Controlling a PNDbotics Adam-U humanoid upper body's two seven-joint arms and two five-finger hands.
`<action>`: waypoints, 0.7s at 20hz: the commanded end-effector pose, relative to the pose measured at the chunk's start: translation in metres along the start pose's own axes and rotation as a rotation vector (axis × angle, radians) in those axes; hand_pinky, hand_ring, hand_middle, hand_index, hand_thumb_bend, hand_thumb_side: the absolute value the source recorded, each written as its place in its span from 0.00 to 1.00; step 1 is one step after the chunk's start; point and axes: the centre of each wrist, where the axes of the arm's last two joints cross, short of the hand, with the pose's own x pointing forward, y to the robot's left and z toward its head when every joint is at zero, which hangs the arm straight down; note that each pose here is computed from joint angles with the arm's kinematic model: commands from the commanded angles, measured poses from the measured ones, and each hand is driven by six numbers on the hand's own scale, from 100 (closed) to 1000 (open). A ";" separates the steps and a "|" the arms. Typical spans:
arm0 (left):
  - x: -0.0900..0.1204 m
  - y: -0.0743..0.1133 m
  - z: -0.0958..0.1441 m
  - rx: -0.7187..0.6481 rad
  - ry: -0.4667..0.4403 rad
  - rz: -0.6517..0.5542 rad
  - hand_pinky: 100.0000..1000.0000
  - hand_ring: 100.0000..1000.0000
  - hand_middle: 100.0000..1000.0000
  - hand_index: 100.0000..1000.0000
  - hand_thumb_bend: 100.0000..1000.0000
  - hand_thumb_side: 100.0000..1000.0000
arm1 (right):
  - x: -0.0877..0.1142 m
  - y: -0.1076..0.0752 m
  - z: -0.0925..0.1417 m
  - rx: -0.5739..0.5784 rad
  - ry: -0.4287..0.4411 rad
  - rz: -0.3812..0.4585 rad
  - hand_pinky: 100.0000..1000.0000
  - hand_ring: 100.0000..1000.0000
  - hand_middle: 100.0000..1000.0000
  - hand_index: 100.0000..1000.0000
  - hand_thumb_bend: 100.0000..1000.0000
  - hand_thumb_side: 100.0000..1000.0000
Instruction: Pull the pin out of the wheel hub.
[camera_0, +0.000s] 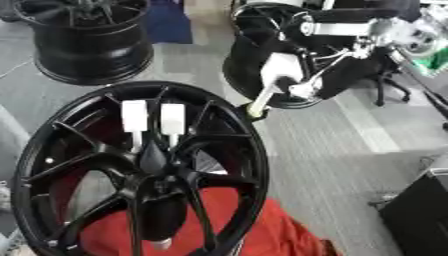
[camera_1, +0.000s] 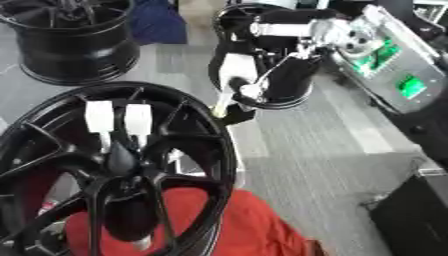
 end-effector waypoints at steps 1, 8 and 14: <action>0.007 0.007 -0.002 0.014 -0.022 -0.030 0.50 0.46 0.52 0.75 0.00 0.74 | -0.018 -0.004 0.022 -0.112 0.088 0.016 0.34 0.37 0.44 0.67 0.00 0.11; 0.008 0.010 -0.001 0.035 -0.025 -0.032 0.50 0.46 0.52 0.75 0.00 0.74 | -0.069 0.090 0.054 -0.287 0.418 -0.147 0.46 0.43 0.46 0.69 0.00 0.11; 0.007 0.011 -0.001 0.043 -0.019 -0.038 0.50 0.46 0.52 0.75 0.00 0.74 | -0.082 0.167 0.084 -0.402 0.870 -0.283 0.75 0.74 0.78 0.90 0.00 0.11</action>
